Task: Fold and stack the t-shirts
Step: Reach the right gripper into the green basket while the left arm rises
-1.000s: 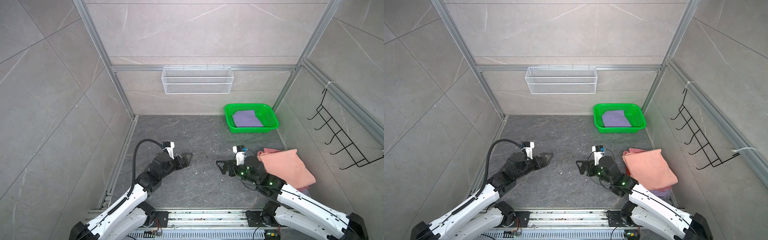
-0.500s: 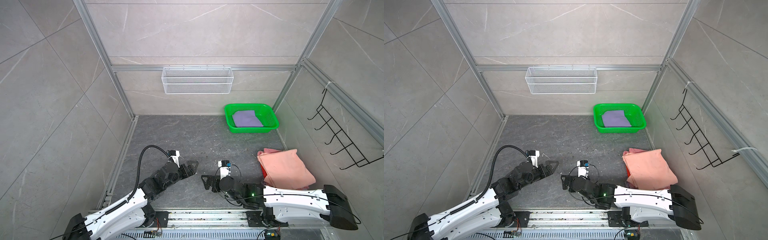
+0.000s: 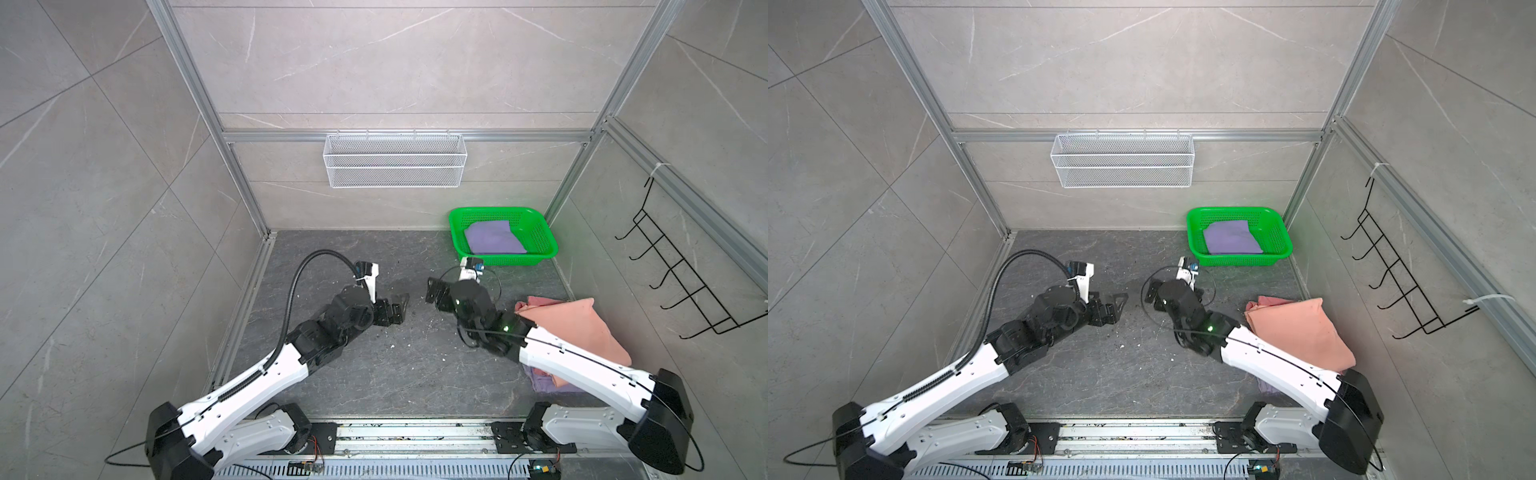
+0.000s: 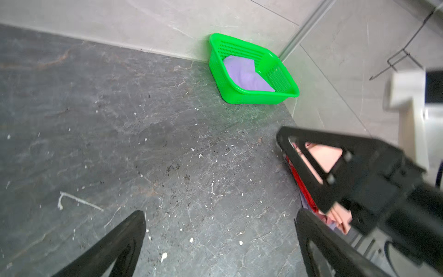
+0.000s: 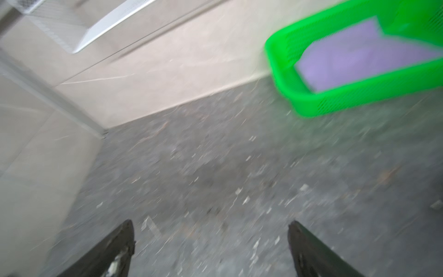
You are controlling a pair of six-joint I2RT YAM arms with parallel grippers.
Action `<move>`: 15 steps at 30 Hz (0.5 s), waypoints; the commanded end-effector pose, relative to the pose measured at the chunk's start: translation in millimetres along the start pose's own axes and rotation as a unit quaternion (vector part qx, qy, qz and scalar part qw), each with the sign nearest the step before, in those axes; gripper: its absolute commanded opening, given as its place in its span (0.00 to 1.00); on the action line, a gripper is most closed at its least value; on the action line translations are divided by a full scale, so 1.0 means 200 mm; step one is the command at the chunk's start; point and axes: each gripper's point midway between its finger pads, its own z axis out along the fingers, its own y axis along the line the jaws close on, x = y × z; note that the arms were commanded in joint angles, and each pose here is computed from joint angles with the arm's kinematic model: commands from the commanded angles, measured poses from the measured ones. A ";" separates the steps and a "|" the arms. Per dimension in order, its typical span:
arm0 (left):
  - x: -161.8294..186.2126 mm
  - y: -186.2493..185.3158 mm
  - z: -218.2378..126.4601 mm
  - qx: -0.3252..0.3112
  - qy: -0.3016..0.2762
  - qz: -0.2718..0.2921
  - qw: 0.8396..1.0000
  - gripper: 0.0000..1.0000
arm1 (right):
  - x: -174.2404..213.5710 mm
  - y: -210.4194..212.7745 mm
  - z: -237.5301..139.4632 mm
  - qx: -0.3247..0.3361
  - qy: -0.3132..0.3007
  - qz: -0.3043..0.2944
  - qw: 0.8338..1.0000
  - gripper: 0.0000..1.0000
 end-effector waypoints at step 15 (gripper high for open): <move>-0.03 -0.35 0.70 0.215 0.102 0.094 0.967 1.00 | -0.52 -0.71 0.98 0.159 0.068 -0.037 0.984 0.97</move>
